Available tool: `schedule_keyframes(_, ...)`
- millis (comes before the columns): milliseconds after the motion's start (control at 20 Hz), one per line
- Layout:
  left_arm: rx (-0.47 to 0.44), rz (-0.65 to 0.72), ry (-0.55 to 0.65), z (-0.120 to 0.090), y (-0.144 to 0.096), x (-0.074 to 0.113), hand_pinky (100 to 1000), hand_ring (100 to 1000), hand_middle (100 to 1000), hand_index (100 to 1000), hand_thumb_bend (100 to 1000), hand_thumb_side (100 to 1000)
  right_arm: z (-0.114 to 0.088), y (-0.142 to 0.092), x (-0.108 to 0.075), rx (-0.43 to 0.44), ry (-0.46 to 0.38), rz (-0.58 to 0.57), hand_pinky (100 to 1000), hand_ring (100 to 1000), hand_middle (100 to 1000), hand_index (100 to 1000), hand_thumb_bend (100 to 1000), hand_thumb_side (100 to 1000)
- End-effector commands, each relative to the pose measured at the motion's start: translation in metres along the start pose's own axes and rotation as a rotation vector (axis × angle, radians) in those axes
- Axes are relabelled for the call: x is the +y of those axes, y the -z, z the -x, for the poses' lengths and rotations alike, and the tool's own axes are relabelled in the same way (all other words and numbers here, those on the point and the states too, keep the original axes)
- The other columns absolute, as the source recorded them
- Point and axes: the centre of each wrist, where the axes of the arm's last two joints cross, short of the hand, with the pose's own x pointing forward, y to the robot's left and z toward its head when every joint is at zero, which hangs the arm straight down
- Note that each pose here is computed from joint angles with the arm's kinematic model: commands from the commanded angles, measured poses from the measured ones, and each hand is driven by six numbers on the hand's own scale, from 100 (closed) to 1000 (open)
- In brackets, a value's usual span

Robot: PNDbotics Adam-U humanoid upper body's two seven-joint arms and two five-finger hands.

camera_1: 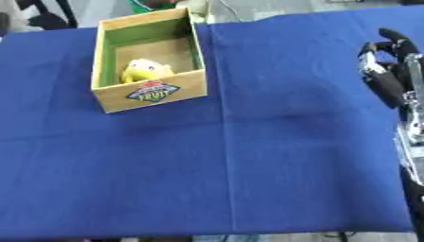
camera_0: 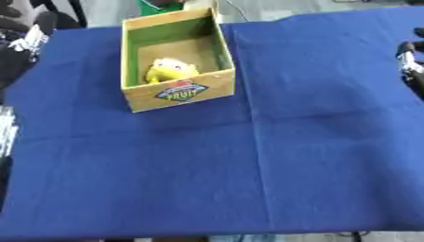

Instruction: Pick up objects on the table and place them in the box.

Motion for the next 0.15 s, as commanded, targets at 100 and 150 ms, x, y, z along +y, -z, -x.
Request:
schedule_keyframes(100, -0.015, -0.028, -0.02, -0.0059, -0.0006, 0.0032, 485, 521, 539, 687, 676, 340, -0.0131, 0.0089, -0.0079, -0.046, -0.011, 0.023, 744, 915, 679, 915, 100, 553)
schedule_keyframes(150, -0.013, -0.028, -0.023, -0.0056, -0.0014, 0.0025, 486, 522, 540, 687, 676, 340, -0.0132, 0.009, -0.0078, -0.046, -0.01, 0.024, 744, 915, 679, 915, 100, 553)
